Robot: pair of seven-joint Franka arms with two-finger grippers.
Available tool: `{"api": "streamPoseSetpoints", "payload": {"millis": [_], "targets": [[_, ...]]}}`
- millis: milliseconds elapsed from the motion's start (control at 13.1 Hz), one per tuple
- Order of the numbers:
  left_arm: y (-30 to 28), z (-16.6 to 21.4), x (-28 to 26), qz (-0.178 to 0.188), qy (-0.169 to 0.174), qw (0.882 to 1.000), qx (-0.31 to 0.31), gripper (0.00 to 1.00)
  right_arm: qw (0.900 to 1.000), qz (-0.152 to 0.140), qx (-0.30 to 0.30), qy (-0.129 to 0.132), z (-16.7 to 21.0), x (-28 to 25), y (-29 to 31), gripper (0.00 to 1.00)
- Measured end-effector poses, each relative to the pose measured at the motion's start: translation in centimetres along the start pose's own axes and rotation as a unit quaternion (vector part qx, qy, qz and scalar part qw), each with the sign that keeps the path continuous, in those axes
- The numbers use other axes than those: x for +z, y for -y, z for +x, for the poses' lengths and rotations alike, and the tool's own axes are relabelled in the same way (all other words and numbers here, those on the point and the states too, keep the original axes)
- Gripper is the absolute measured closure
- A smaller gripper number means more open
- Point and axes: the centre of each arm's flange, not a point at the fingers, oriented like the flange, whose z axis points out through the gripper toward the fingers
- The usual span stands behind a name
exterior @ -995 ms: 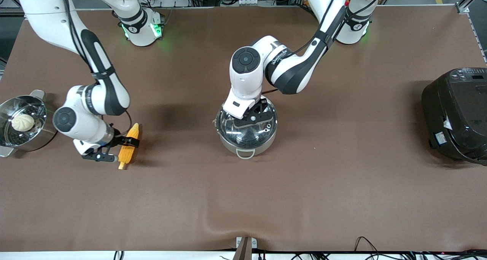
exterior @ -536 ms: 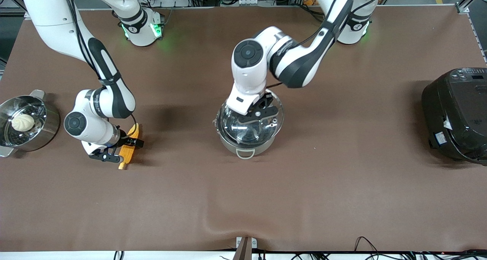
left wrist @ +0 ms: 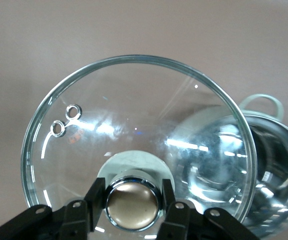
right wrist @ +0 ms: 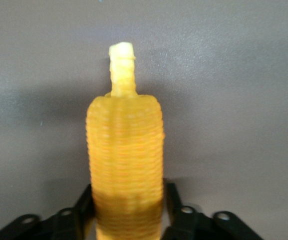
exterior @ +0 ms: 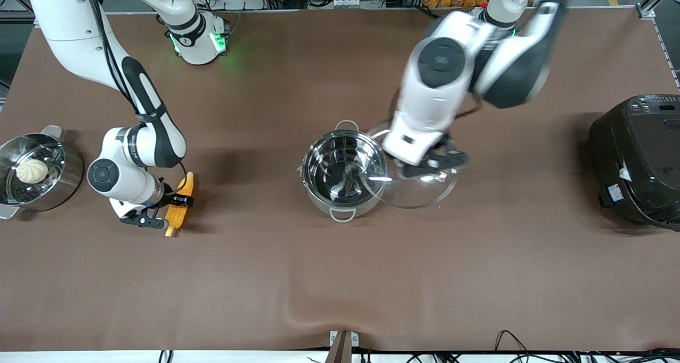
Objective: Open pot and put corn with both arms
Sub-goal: 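Lift the glass lid off the pot with the left gripper and carry it aside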
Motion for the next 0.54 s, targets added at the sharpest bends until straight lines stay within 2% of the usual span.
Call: {"api": "streamPoseSetpoints", "payload": {"millis": [77, 383, 536], "targets": [[2.9, 1.3, 0.1, 0.003, 0.006, 1.000, 0.020, 0.50, 1.000, -0.001, -0.001, 0.000, 0.0, -0.1, 0.0, 0.54], [14.2, 5.2, 3.8, 0.016, 0.049, 0.995, 0.084, 0.50, 1.000, -0.002, -0.013, 0.003, 0.1, -0.4, 0.7, 0.55], [18.9, 6.8, 6.9, 0.011, 0.052, 0.994, 0.097, 0.50, 1.000, 0.000, -0.024, 0.005, 0.3, -1.9, 1.7, 0.56]]}}
